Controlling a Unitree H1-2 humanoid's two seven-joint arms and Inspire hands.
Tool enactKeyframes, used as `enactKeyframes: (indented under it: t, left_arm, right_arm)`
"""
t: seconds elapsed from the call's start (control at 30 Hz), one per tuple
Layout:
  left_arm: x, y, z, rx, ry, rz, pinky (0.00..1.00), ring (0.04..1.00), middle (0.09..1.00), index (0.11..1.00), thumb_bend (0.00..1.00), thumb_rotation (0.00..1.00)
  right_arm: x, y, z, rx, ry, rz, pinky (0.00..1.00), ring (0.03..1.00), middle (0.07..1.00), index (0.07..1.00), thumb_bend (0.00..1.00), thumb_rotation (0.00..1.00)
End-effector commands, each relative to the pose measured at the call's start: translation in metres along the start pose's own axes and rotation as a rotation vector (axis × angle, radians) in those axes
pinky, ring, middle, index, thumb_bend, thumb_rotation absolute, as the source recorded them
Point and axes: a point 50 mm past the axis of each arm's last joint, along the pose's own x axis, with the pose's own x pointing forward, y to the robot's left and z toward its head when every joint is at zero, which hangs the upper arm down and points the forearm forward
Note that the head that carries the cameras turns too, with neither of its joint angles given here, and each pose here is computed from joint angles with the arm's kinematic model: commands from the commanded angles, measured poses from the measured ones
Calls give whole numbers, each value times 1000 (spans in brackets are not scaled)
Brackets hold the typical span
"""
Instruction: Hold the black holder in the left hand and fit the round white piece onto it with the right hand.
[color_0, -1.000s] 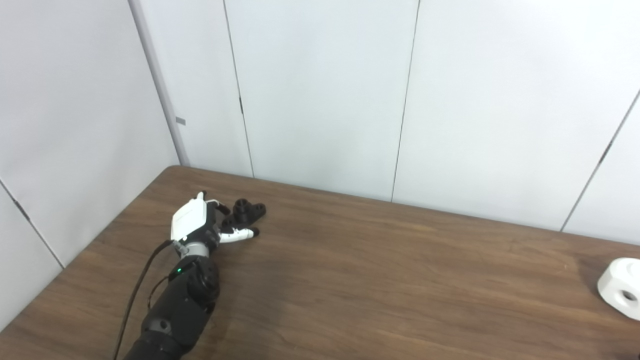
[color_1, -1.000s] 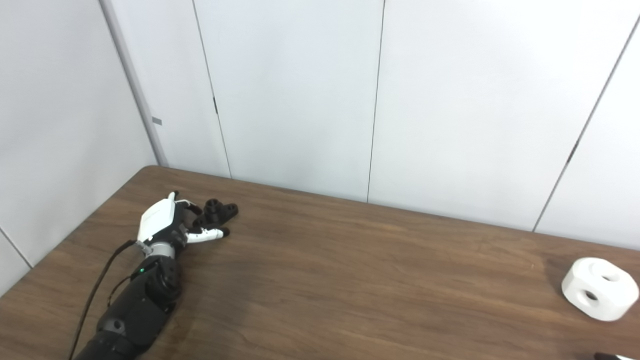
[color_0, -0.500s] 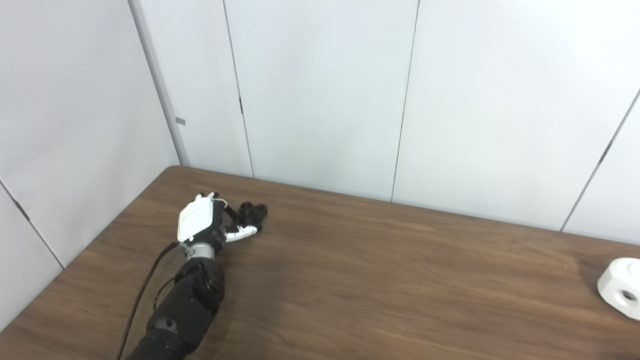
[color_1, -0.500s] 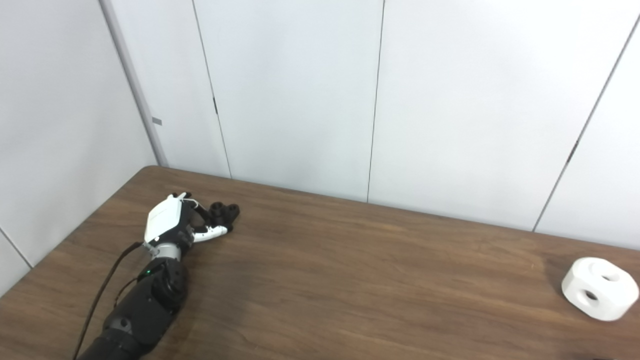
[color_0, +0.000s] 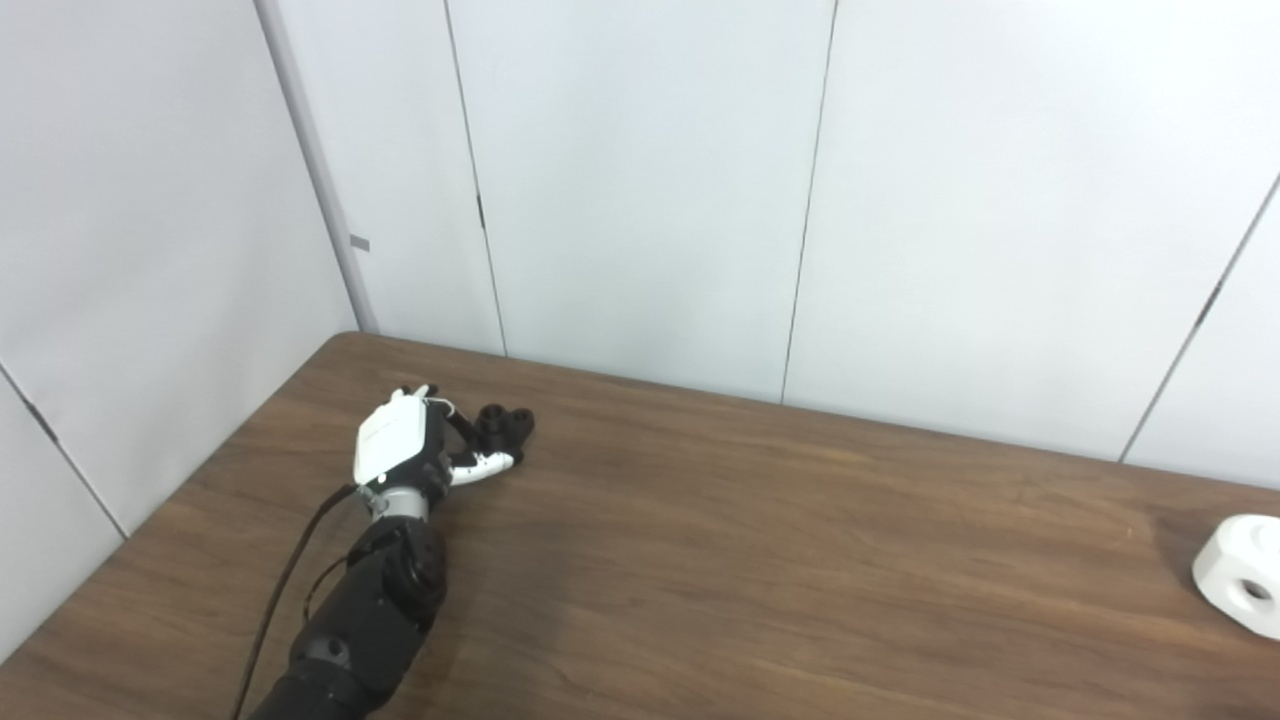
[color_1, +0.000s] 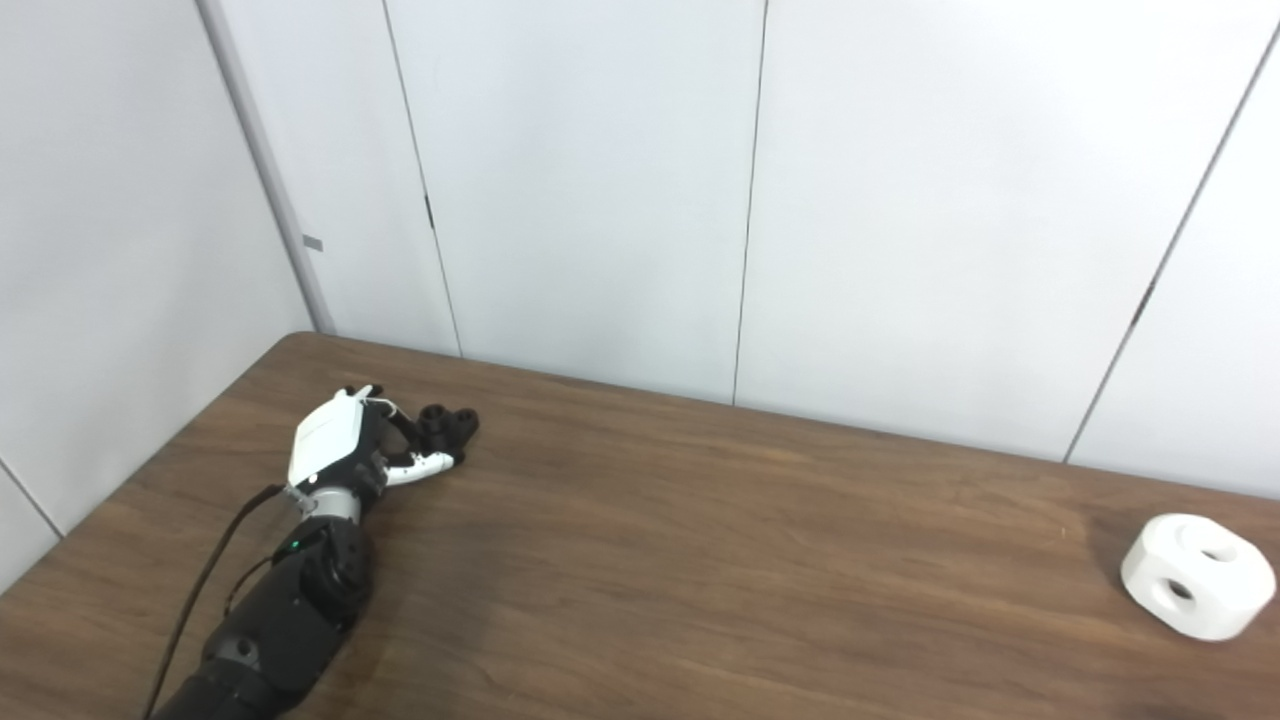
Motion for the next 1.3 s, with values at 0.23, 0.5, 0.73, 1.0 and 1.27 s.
enactKeyframes:
  t: [0.23,0.5,0.73,1.0,1.27]
  left_arm:
    - [-32,-23,-1,-135,-75,-51,1000,1000,920,481,521,43]
    - [-53,-13,14,-157,-175,-51,1000,1000,929,482,522,45]
    - [-68,-16,28,-188,-235,-74,1000,1000,928,482,521,44]
    - [-89,-24,40,-224,-291,-119,1000,1000,927,481,521,43]
    - [-122,-32,52,-316,-331,-227,1000,1000,950,481,519,40]
  right_arm:
    - [-13,34,-14,5,91,48,529,788,809,722,1000,686]
    - [-11,44,-8,36,92,42,572,807,822,715,1000,652]
    - [-8,48,-8,31,88,44,639,831,839,736,1000,640]
    - [-7,51,-6,24,84,46,667,838,840,759,1000,646]
    - [-7,57,1,22,85,30,982,984,950,857,951,614]
